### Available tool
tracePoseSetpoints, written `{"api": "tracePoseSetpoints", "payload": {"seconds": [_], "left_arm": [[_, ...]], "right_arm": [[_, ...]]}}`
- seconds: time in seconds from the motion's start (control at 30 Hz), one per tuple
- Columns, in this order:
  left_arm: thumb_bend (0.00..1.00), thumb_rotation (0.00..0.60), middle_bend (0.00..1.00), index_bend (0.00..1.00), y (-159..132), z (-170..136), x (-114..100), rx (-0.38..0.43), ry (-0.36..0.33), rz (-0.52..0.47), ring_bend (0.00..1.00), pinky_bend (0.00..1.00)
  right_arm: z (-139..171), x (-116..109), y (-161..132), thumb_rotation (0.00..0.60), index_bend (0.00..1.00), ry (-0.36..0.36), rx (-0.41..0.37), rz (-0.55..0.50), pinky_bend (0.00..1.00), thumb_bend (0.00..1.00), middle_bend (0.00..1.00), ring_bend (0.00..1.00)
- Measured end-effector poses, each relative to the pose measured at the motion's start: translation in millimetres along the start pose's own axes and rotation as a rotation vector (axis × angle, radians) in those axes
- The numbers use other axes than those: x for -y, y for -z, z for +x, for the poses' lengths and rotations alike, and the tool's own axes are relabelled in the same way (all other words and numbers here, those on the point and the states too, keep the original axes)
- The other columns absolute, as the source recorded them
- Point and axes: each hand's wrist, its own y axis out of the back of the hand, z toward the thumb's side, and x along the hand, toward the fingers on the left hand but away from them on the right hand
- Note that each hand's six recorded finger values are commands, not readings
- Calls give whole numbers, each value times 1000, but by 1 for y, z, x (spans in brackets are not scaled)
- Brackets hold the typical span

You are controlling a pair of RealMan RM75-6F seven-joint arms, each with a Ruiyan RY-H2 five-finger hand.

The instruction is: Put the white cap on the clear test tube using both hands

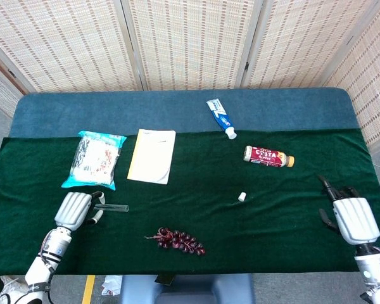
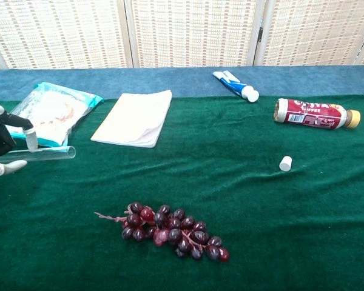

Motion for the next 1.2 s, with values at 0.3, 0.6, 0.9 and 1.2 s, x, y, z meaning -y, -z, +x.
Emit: {"api": "tracePoseSetpoints", "payload": {"seconds": [0.3,0.6,0.9,1.2], "left_arm": [[502,600,971,659,2,-9,-9,-1,-8,-4,899,844],[503,600,971,658,5,-14,-11,-11,0,-11,899,844],[503,600,971,658,6,-15,-10,-14,7,-14,899,844],[502,600,971,658,8,-14,-10,-19,10,-15,899,844]], "right_arm": [[-25,30,-43,600,6,-182,-155,38,994,881,904,1000],[-44,74,-80,600,16,-407,-262,27,1000,933,945,1000],[-56,106,-107,600,16,-527,-321,25,1000,934,948,1000],[-64,117,-120,600,16,-545,-346,33,1000,934,948,1000]]}}
